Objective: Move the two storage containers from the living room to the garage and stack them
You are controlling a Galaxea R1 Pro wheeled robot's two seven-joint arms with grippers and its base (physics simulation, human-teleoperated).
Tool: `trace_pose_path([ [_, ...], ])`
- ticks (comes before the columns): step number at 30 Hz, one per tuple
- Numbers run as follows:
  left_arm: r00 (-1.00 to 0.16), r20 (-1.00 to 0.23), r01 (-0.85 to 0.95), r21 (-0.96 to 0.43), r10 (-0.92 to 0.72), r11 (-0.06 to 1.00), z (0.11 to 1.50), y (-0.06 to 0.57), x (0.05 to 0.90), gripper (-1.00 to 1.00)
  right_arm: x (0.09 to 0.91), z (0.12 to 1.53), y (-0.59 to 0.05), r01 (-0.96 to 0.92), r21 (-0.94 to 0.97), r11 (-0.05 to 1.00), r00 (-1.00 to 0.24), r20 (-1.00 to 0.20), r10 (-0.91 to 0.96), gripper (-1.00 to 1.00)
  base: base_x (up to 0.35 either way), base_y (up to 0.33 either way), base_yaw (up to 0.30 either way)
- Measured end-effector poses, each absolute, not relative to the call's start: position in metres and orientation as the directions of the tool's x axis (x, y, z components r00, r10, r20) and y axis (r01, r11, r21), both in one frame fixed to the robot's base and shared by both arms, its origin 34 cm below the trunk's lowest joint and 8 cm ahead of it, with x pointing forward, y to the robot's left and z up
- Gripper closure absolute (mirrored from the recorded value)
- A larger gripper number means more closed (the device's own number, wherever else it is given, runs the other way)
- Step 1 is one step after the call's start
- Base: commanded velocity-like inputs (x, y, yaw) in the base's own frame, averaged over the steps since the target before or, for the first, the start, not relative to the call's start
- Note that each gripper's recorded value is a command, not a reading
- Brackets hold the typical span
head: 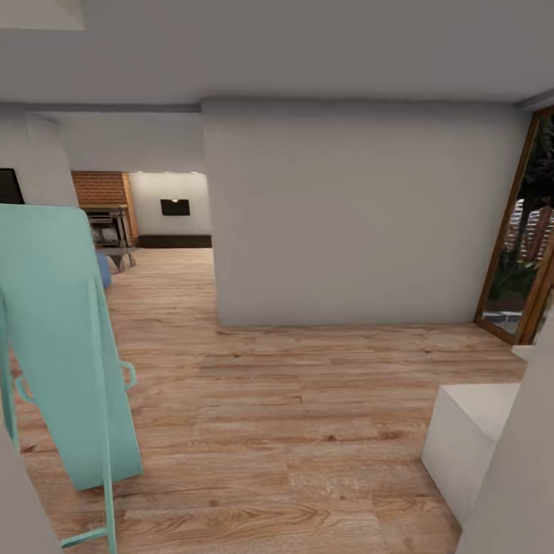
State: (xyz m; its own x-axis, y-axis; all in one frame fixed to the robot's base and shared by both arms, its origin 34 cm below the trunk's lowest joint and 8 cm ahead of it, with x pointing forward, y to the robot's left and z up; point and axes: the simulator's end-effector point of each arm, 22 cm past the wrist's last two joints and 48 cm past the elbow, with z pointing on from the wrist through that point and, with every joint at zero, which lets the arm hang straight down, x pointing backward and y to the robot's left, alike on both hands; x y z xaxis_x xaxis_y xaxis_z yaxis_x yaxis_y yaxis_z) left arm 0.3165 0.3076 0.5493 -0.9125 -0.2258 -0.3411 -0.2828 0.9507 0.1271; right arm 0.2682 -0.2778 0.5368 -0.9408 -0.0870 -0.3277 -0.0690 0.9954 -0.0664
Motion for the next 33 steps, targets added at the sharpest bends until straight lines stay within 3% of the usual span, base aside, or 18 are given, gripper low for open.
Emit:
trace_pose_path([
  [33, -0.912, -0.342, -0.282, 0.126, -0.225, 0.951, 0.5493, 0.3075, 0.3169, -1.0, 0.2693, 0.5374, -0.2843, -0.071, -0.083, 0.994, -0.939, -0.33, -0.094, -1.0, 0.322, 0.0, 0.0],
])
